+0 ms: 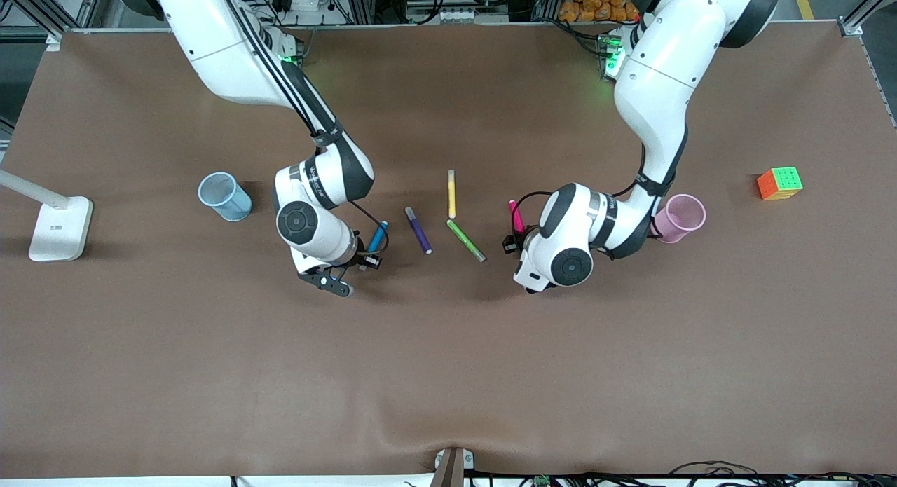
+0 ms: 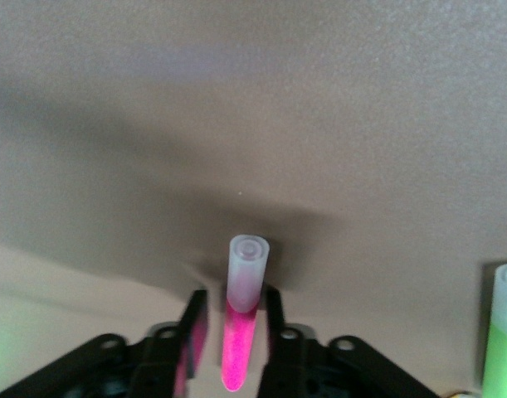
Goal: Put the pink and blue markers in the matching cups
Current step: 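Lift the blue marker toward the blue cup while the left lifts pink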
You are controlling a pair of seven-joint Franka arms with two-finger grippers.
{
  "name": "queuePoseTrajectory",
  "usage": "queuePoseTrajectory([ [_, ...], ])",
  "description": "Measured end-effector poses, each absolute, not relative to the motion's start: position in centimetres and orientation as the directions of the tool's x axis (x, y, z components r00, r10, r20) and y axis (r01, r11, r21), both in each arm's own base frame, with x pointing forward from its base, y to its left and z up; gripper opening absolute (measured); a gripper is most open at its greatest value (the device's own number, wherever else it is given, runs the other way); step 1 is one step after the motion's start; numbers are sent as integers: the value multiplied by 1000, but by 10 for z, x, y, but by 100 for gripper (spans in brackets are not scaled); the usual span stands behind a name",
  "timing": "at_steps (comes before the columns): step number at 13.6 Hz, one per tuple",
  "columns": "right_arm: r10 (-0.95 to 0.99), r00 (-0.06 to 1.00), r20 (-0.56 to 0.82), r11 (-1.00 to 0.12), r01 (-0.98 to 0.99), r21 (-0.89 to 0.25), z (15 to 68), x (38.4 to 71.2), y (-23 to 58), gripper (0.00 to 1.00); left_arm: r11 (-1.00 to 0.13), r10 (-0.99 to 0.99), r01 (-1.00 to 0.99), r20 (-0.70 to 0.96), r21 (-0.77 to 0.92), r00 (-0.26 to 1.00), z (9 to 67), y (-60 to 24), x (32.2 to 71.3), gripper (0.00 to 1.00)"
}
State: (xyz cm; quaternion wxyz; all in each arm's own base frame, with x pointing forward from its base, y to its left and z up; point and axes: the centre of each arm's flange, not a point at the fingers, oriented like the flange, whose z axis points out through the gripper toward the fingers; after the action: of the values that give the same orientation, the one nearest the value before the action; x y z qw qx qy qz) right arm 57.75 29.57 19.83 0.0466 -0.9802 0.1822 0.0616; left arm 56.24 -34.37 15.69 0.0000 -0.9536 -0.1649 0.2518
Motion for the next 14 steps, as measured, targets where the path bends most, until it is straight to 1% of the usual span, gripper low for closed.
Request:
queuePoseTrajectory([
  [1,-315,938,-147,-942,-327,-70,214,581,291,17,-945,315,316,-480,-82,819,157,-344,563,17],
  [5,-141,981,-136,-980,-158,-120,295,595,253,17,-941,325,328,-477,-80,817,158,-339,567,18],
  [8,25,991,-129,-986,4,-164,345,609,173,17,-919,379,387,-460,-82,803,181,-325,583,18],
  [10,145,982,-124,-973,118,-201,371,613,106,17,-901,417,425,-459,-92,784,214,-308,593,17],
  [12,266,957,-113,-936,228,-268,387,609,49,17,-894,430,437,-461,-99,776,242,-297,596,17],
  [14,359,929,-88,-889,311,-336,395,597,8,17,-891,436,442,-461,-103,773,249,-292,598,17],
])
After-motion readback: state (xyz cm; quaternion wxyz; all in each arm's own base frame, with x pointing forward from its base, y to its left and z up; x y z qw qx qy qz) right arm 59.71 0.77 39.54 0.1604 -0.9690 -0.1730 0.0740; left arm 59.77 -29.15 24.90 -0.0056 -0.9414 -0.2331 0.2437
